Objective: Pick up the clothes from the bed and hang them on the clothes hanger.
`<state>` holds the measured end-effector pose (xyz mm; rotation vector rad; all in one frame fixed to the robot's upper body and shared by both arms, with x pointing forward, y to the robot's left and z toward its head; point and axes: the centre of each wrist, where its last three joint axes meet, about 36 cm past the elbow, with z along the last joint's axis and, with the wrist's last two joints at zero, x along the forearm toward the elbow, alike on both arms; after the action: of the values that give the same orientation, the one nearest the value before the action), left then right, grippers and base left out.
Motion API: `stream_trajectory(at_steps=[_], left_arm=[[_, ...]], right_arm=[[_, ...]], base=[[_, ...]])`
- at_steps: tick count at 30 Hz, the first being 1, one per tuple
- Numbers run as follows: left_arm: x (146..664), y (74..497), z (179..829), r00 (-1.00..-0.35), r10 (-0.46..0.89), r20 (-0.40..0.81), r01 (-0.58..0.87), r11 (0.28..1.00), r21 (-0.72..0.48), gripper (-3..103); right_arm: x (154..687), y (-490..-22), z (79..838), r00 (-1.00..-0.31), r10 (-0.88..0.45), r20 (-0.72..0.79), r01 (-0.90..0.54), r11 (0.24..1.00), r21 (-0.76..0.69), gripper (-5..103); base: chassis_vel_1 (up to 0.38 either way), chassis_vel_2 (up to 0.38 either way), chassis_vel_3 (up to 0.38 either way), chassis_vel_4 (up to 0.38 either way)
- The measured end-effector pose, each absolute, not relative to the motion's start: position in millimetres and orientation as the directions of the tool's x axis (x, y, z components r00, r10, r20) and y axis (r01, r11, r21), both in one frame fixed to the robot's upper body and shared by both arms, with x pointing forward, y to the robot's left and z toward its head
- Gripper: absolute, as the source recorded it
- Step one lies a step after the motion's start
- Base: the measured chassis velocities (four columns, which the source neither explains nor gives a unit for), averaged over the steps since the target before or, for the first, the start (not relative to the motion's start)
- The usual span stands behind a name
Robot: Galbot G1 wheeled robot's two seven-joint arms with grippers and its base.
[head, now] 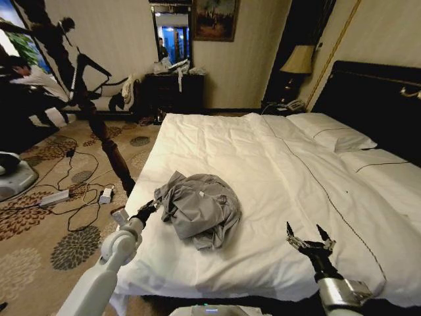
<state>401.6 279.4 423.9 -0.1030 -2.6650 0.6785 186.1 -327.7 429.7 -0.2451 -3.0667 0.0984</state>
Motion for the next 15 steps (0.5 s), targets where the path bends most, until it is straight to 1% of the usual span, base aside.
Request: stream_trajectory(at_steps=[4, 11, 13, 14, 15], left_arm=[[411, 274, 415, -0.919, 0.170, 0.355, -0.019, 0.881, -0.472, 36], [420, 265, 404, -0.907, 0.184, 0.379, -0.022, 0.877, -0.480, 36], [420, 264, 403, -0.906, 0.188, 0.379, -0.020, 0.876, -0.482, 38], [421, 264, 404, -0.905, 0.191, 0.379, -0.018, 0.875, -0.484, 42], [421, 263, 404, -0.905, 0.195, 0.379, -0.015, 0.874, -0.486, 43]], right_arm=[[187, -327, 431, -0.985, 0.164, 0.059, 0.161, 0.985, -0.063, 100], [189, -328, 433, -0.985, 0.164, 0.055, 0.162, 0.986, -0.049, 100], [190, -328, 433, -0.985, 0.165, 0.054, 0.162, 0.986, -0.047, 100], [190, -328, 434, -0.985, 0.166, 0.053, 0.163, 0.986, -0.045, 100], [190, -328, 434, -0.985, 0.166, 0.052, 0.164, 0.986, -0.043, 100]], base=[[0.000, 0.000, 0.000, 0.000], [0.000, 0.000, 0.000, 0.000], [0.000, 0.000, 0.000, 0.000], [0.000, 0.000, 0.000, 0.000], [0.000, 0.000, 0.000, 0.000]])
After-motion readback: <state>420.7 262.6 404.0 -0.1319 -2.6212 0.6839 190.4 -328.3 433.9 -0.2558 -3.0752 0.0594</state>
